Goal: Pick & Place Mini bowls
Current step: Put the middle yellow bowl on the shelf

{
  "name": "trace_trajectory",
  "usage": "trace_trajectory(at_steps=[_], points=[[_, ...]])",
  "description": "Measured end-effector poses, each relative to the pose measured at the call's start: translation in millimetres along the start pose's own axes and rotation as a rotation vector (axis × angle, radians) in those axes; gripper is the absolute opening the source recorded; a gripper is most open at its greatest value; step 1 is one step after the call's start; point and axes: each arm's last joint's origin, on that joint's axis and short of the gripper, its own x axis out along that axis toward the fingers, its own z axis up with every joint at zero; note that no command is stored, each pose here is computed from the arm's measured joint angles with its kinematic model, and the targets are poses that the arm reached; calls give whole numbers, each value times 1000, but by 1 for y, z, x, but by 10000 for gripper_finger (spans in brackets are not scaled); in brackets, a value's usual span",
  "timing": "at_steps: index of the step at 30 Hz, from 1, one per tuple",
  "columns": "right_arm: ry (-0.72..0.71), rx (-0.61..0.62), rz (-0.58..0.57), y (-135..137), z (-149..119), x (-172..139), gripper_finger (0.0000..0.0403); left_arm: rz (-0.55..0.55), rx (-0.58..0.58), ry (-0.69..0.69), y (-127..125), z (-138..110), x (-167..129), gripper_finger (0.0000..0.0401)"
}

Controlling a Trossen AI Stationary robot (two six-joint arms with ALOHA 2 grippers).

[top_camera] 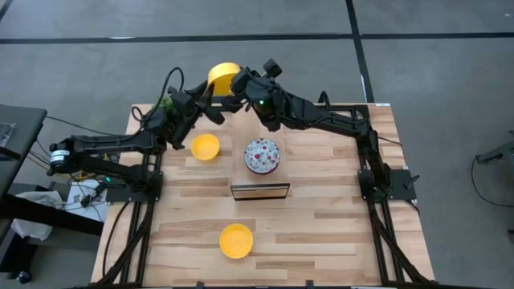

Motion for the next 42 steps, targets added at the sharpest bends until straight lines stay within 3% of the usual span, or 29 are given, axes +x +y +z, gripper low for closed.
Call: trace_trajectory(at_steps=[7, 16, 25, 32, 42], points=[[10, -12, -6, 2, 0, -3, 1, 25, -3, 4, 1, 0, 0, 13], [14, -24, 5, 4, -1, -5, 22, 19, 1, 7, 1, 0, 0, 10], [35, -60, 5, 7, -3, -9, 113, -31, 16, 11, -1, -2, 0, 7], [109, -191, -86, 10, -7, -16, 171, -36, 35, 28, 1, -5, 2, 7], [134, -239, -90, 14, -10, -21, 163, -37, 51, 48, 2, -7, 3, 4]])
